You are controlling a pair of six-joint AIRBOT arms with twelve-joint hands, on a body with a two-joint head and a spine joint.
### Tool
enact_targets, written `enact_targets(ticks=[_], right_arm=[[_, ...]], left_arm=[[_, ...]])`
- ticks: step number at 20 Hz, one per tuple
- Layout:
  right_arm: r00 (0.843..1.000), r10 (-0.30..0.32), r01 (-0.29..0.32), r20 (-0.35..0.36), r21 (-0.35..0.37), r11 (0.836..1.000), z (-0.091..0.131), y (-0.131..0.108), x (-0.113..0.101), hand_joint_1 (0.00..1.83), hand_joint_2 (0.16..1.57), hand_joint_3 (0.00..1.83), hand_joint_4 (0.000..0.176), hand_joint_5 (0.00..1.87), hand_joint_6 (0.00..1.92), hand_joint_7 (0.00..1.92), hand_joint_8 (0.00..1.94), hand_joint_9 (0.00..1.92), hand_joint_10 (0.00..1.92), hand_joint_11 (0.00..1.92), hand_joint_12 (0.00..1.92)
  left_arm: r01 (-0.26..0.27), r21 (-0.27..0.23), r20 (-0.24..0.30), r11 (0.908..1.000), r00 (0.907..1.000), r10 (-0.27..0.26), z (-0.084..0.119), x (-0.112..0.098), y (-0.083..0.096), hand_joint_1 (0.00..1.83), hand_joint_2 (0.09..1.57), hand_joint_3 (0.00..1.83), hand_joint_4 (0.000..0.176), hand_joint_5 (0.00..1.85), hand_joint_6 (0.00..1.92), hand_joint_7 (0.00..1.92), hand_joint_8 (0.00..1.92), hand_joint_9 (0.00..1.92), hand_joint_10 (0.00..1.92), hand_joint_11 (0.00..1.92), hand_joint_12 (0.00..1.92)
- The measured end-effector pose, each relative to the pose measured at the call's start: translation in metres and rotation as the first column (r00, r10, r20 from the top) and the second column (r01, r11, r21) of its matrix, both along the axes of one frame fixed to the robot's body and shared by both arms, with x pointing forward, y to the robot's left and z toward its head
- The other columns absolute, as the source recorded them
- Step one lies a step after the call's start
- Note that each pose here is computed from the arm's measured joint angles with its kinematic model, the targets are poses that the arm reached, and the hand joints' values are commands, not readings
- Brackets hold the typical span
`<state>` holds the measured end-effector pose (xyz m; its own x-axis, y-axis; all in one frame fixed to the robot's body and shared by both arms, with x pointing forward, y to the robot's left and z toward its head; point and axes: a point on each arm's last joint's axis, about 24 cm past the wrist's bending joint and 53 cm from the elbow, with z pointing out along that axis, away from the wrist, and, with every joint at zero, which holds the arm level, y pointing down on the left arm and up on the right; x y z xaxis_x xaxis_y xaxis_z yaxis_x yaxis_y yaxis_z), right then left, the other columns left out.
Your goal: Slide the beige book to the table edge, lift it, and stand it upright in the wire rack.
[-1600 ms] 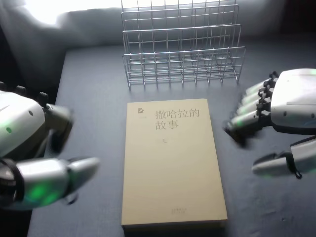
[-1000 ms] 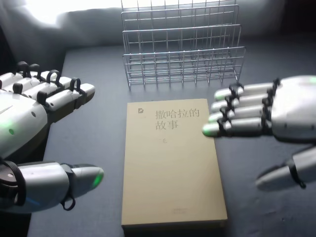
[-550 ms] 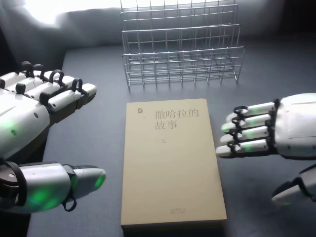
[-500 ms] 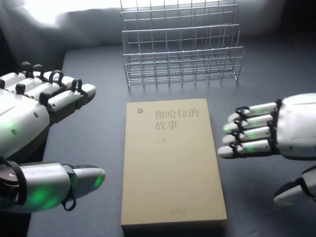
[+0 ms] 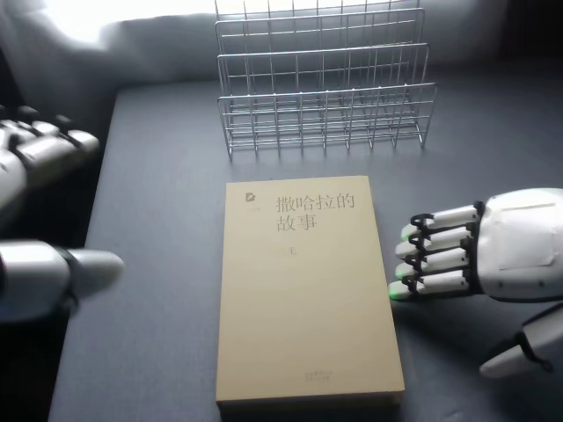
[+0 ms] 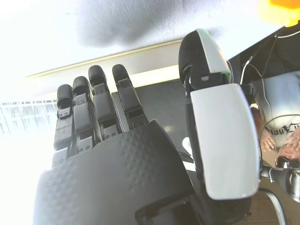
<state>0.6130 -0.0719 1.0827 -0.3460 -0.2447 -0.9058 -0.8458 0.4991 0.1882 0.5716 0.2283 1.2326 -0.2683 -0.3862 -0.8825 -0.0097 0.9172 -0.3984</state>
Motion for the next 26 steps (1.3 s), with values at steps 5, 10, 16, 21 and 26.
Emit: enact_targets(ticks=[5,10,16,21,26], right_arm=[[1.0,0.001,-0.001,0.009,0.006,1.0,-0.001,0.018,0.006,0.13,1.15,0.0,0.005,0.13,0.01,0.24,0.01,0.17,0.01,0.0,0.46],[1.0,0.0,0.0,0.0,0.069,0.998,0.02,0.041,0.007,0.1,1.16,0.0,0.011,0.11,0.01,0.17,0.0,0.11,0.0,0.0,0.41],[1.0,0.0,0.0,-0.005,0.066,0.998,0.016,0.055,0.007,0.12,1.15,0.0,0.01,0.13,0.0,0.18,0.0,0.11,0.0,0.0,0.39],[1.0,-0.005,0.005,0.005,0.063,0.998,0.017,0.066,0.01,0.13,1.15,0.0,0.01,0.12,0.0,0.2,0.0,0.15,0.01,0.0,0.44],[1.0,-0.004,0.003,0.012,0.077,0.997,0.023,0.078,0.011,0.09,1.16,0.0,0.014,0.09,0.0,0.18,0.0,0.12,0.0,0.0,0.4]], left_arm=[[0.1,0.044,0.021,0.994,0.9946,-0.101,0.01,0.004,-0.018,0.18,1.15,0.0,0.07,0.05,0.0,0.09,0.0,0.07,0.0,0.0,0.34],[0.069,0.072,-0.039,0.995,0.997,-0.067,-0.004,0.006,-0.008,0.19,1.15,0.0,0.068,0.03,0.0,0.09,0.0,0.08,0.0,0.0,0.38],[0.028,0.021,-0.07,0.9994,0.9972,-0.026,-0.008,0.007,0.003,0.18,1.16,0.0,0.065,0.03,0.0,0.07,0.0,0.05,0.0,0.0,0.31],[0.006,0.032,-0.069,0.9995,0.9976,-0.004,-0.007,0.006,0.007,0.2,1.15,0.0,0.071,0.05,0.0,0.08,0.0,0.07,0.0,0.0,0.31],[0.015,0.002,-0.087,0.9999,0.9961,-0.014,-0.012,0.01,0.009,0.18,1.15,0.0,0.07,0.05,0.0,0.08,0.01,0.07,0.0,0.0,0.31]])
